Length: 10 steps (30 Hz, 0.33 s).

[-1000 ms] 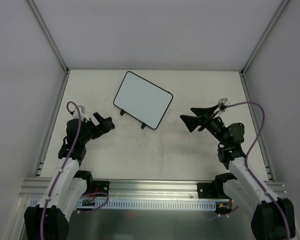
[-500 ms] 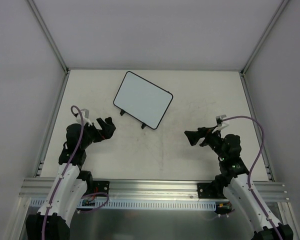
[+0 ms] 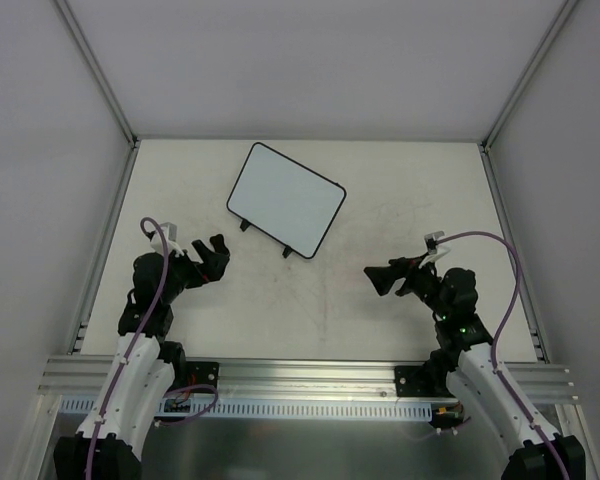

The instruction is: Erase the whiteboard

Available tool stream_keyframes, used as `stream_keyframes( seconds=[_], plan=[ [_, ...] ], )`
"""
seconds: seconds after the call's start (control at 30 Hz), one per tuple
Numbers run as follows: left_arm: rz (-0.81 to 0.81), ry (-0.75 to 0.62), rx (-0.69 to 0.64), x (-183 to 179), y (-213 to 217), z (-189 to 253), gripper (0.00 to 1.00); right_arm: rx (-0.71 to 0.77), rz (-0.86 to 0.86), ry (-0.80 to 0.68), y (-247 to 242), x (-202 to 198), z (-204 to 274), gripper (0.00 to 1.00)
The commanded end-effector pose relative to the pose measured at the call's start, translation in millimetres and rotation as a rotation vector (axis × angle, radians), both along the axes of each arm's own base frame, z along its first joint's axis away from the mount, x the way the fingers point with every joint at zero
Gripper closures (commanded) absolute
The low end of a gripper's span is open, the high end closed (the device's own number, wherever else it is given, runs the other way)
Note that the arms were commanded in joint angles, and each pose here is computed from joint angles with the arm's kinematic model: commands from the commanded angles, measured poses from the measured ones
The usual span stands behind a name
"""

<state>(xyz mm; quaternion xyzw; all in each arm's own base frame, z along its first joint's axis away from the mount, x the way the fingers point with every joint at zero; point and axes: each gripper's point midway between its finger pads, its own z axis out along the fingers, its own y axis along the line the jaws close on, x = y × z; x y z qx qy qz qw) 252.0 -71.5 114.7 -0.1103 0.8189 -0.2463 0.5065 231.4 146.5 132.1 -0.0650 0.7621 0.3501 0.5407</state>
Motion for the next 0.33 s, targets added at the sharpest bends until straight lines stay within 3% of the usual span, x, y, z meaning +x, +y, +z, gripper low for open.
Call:
stream_keyframes(
  seconds=[0.0,0.3],
  plan=[
    [-0.001,-0.017,0.024,4.3,1.3,1.8,0.01,0.023,0.047,-0.103,7.3,0.0,22.2,0.01],
    [0.004,-0.01,0.028,5.8,2.3,1.5,0.01,0.019,0.041,-0.085,6.8,1.6,18.8,0.01]
  ],
)
